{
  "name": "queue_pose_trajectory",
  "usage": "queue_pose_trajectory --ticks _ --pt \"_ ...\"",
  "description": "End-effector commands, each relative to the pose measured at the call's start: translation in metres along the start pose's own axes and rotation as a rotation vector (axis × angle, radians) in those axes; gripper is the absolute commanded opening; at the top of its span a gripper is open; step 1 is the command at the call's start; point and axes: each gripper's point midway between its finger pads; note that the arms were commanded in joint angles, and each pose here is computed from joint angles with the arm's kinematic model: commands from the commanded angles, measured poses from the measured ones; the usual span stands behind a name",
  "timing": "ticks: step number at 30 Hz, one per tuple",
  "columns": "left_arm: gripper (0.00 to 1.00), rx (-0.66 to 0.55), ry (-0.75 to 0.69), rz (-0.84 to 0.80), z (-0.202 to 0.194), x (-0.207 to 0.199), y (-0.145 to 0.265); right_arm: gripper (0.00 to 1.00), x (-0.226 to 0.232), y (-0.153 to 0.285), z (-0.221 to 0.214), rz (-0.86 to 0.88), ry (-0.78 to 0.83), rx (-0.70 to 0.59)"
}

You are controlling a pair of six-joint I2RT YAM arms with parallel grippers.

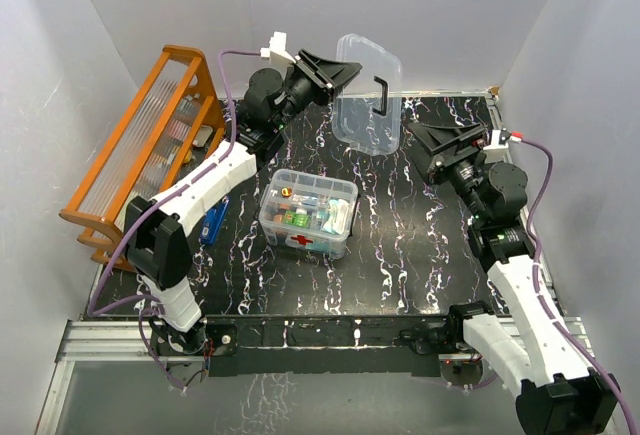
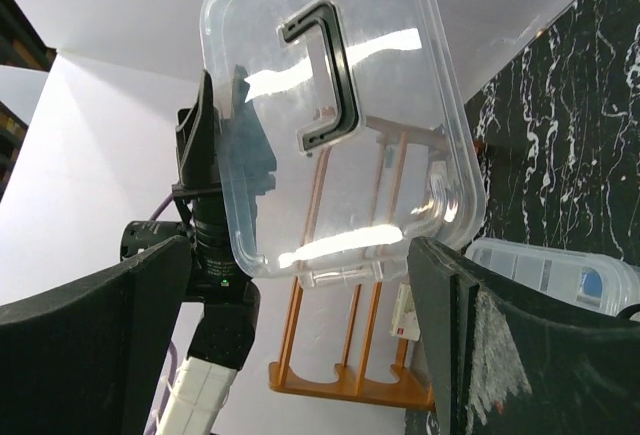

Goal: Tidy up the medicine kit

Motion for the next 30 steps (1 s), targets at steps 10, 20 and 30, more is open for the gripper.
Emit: queue_pose_trajectory --ticks 10,20,30 --pt "0.22 -0.289 0.036 -0.169 0.071 -0.089 0.028 0.88 0.052 -0.022 -0.049 0.205 -0.114 0.122" --pt "0.22 -0.351 0.047 -0.194 0.084 -0.104 0.043 0.88 0.087 -0.052 -0.051 0.330 -0.186 0.041" --pt "0.22 -0.382 0.069 -0.185 0.086 -0.100 0.057 0.74 0.113 -0.059 -0.042 0.419 -0.258 0.007"
Point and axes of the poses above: each gripper's point midway between its finger pads, its own y axis back along the fingers, its own x axis along the line the jaws close on, z = x × y, and after that the axes turned 4 degrees about -y, right-handed
